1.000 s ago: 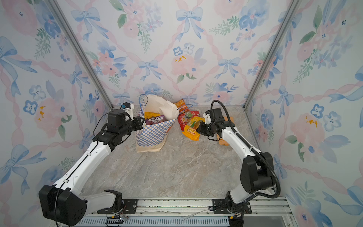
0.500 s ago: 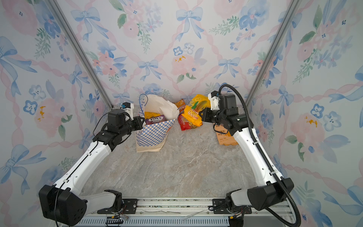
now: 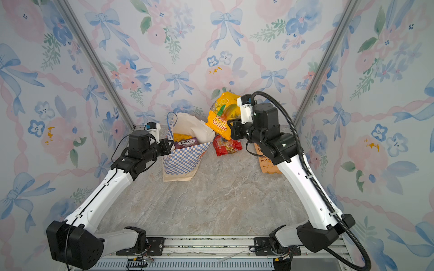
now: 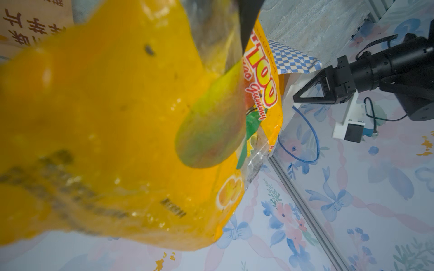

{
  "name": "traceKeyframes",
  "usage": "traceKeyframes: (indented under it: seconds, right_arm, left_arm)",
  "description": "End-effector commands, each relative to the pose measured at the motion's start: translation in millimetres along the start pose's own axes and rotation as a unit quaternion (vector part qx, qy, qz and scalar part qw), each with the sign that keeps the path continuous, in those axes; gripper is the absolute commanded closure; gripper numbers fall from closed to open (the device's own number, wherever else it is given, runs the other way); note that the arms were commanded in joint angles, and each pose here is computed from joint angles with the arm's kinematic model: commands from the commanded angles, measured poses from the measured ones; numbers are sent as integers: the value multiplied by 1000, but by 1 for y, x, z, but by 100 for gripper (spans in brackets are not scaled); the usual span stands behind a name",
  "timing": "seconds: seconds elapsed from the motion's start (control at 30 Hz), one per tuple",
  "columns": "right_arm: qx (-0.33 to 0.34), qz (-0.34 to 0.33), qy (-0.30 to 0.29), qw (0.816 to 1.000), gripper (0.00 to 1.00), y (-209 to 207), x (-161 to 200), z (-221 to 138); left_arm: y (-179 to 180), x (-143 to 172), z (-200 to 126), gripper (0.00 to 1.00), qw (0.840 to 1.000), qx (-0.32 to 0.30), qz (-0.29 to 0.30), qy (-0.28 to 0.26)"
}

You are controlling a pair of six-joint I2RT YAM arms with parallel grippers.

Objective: Place the snacks into the paper bag
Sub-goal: Place the snack in the paper bag.

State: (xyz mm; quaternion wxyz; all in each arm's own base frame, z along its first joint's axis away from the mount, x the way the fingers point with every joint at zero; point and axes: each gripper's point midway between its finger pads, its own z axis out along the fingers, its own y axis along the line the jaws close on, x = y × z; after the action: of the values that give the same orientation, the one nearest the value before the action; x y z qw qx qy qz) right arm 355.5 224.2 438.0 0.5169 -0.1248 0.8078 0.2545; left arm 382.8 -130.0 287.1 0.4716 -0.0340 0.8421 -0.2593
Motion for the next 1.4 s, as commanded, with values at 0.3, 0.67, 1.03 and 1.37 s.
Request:
traceKeyframes:
  seconds: [0.3, 0.67, 1.03, 1.37]
  right_arm:
    - [-12, -37, -58, 998, 100, 38, -10, 99]
    - [6, -112, -10, 994, 100, 61, 31, 161]
    - [-23, -117, -12, 993, 100, 84, 34, 171]
    - [-35, -125, -1, 992, 100, 94, 43, 187]
  left_arm:
    - [-14, -1, -7, 100, 1000, 29, 8, -8]
    - [-14, 3, -9, 100, 999, 33, 12, -5]
    - [-17, -1, -14, 100, 999, 36, 18, -12]
    - [-16, 2, -15, 100, 999, 35, 16, -11]
